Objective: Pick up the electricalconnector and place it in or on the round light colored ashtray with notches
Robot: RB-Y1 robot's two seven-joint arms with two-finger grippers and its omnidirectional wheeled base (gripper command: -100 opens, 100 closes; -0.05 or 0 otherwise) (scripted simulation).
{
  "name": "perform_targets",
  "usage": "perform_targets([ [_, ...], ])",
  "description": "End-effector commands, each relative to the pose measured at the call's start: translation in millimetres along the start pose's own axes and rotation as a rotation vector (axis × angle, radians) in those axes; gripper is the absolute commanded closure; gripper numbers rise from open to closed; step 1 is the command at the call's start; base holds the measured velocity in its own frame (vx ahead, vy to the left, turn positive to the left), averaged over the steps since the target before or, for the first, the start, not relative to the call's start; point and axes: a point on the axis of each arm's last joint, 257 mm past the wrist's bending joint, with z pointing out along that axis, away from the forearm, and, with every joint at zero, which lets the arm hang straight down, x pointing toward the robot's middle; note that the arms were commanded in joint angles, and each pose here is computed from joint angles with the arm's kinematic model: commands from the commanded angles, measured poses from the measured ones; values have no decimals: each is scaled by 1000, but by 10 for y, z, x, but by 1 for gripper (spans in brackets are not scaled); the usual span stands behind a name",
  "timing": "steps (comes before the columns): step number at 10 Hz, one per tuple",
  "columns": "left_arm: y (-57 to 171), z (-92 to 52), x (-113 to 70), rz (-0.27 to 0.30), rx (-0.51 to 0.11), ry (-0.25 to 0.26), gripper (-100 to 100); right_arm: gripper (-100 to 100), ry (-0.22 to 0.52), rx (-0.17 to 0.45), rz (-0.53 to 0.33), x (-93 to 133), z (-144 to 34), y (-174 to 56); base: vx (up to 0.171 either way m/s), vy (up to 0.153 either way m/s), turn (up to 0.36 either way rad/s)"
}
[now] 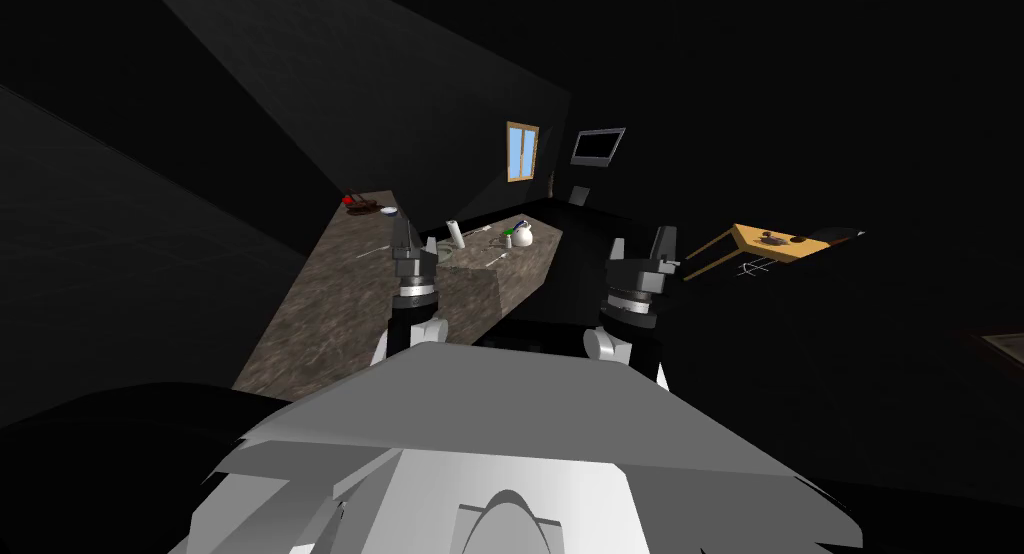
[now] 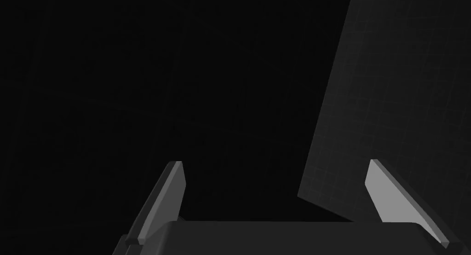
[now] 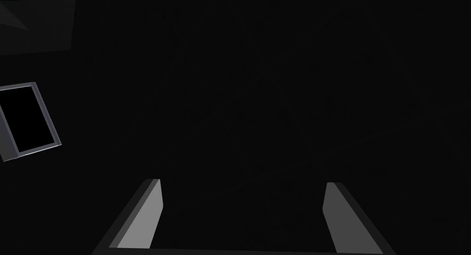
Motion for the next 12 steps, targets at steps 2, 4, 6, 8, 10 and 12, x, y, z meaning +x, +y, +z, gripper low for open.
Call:
perform_targets([
  [2, 118, -43, 54, 35, -33, 67, -100, 0, 0, 0, 0, 0, 0, 0, -12, 0, -28],
  [4, 287, -105, 62, 71, -84, 119, -100, 0, 0, 0, 0, 0, 0, 0, -25, -2, -42],
  [6, 503, -191, 25, 111, -151, 163, -100, 0, 0, 0, 0, 0, 0, 0, -31, 2, -61],
  [8, 745, -301, -52, 154, -229, 201, -100, 0, 0, 0, 0, 0, 0, 0, -33, 2, -75],
  [10, 991, -430, -171, 198, -314, 228, -100, 0, 0, 0, 0, 0, 0, 0, -29, 4, -86],
  [12, 1222, -573, -316, 242, -398, 250, -100, 0, 0, 0, 0, 0, 0, 0, -27, 5, -88],
])
